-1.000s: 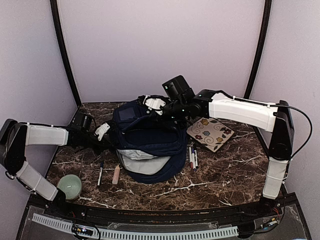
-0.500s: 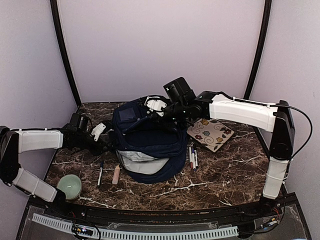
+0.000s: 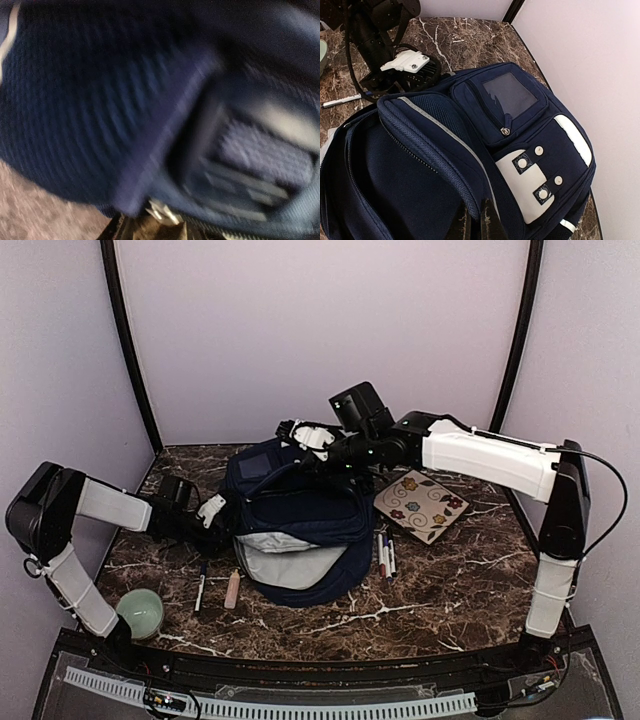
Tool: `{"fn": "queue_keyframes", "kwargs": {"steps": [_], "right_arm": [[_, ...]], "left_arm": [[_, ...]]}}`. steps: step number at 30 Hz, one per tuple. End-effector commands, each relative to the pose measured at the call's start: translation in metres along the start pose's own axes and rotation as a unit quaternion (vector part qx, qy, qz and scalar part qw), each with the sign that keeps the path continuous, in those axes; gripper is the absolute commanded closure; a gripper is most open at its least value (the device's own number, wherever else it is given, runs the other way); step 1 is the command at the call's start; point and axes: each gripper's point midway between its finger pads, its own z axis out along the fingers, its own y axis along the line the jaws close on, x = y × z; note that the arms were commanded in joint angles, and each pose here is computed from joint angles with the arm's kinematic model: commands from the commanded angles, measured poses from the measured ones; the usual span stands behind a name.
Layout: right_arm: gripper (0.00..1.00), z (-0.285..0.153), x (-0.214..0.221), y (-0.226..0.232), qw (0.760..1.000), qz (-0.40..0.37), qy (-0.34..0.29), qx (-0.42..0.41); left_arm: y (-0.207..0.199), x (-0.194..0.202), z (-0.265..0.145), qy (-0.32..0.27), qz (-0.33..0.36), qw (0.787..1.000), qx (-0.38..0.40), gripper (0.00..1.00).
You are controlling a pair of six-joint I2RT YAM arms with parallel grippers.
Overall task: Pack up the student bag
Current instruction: Grab the largest pocket of the student bag.
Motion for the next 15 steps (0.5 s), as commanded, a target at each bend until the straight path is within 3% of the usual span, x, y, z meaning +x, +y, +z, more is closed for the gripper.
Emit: {"fn": "queue_keyframes", "kwargs": {"steps": [1,10,13,15], "right_arm": [[1.0,-0.033,-0.048,-0.036,0.996,0.01,-0.073,0.051],[1.0,-0.028,-0.046,-0.035,0.997,0.015,-0.068,0.046],[1.0,-0.025,-0.042,-0.034,0.997,0.015,-0.062,0.047],[1.0,-0.02,-0.037,-0.033,0.997,0.014,-0.056,0.046]], "left_arm": [[0.008,-0.031,-0.001,-0.044,0.035,0.998,-0.001,0.62],[0.008,-0.042,0.004,-0.055,0.064,0.996,0.01,0.65],[0.002,-0.044,-0.001,-0.067,0.074,0.995,0.02,0.83],[-0.001,-0.048,-0.008,-0.078,0.075,0.994,0.021,0.91]]}}
